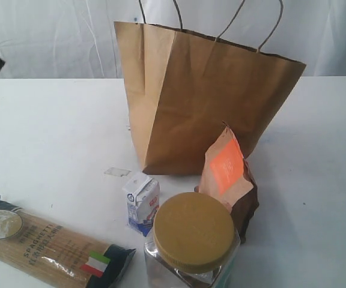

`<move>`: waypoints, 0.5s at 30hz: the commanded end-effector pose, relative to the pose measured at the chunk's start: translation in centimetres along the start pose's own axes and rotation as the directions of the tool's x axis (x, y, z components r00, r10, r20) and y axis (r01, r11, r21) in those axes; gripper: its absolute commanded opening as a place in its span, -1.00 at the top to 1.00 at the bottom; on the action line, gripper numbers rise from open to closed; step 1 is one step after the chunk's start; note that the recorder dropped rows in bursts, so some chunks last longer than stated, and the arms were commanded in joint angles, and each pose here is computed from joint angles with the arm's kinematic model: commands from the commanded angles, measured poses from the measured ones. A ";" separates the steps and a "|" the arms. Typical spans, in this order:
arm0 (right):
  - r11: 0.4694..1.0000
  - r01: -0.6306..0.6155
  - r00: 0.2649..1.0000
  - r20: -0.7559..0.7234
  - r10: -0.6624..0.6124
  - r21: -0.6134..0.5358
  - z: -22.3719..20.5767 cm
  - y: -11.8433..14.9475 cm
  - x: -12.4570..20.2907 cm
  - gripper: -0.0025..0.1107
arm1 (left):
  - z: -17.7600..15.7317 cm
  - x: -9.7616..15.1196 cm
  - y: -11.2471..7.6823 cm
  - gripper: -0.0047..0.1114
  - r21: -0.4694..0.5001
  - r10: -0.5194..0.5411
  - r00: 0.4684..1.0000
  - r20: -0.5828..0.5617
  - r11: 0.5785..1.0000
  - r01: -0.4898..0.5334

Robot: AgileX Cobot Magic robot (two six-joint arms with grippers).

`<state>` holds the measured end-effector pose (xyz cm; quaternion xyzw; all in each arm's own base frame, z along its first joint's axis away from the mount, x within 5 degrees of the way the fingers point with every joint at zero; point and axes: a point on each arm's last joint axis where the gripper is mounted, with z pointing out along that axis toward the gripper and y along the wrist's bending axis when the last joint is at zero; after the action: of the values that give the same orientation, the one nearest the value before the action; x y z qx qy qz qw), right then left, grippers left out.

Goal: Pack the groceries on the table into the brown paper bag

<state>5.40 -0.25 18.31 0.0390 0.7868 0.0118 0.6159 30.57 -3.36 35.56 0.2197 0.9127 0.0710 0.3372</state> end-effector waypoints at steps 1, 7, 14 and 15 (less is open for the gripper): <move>1.000 0.000 1.000 0.012 0.000 0.000 0.0 0.0 -0.1 0.96 | 3.0 7.1 1.7 0.92 -0.063 -0.272 0.943 -0.194 0.962 0.265; 1.000 0.000 1.000 0.012 0.000 0.000 0.0 0.0 -0.1 0.96 | 5.1 19.4 -4.5 0.92 -0.065 -0.506 0.860 0.065 0.858 0.509; 1.000 0.000 1.000 0.010 0.000 0.000 0.0 0.0 -0.1 0.96 | 1.6 26.3 -8.6 0.92 -0.019 -0.516 0.748 0.418 0.818 0.575; 1.000 0.000 1.000 0.010 0.000 0.000 0.0 0.0 -0.1 0.96 | 1.0 25.9 -8.4 0.92 -0.006 -0.510 0.709 0.488 0.809 0.587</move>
<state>5.40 -0.25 18.31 0.0390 0.7868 0.0118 0.6159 11.13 0.67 16.80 -0.0830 0.8356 -0.0204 0.5426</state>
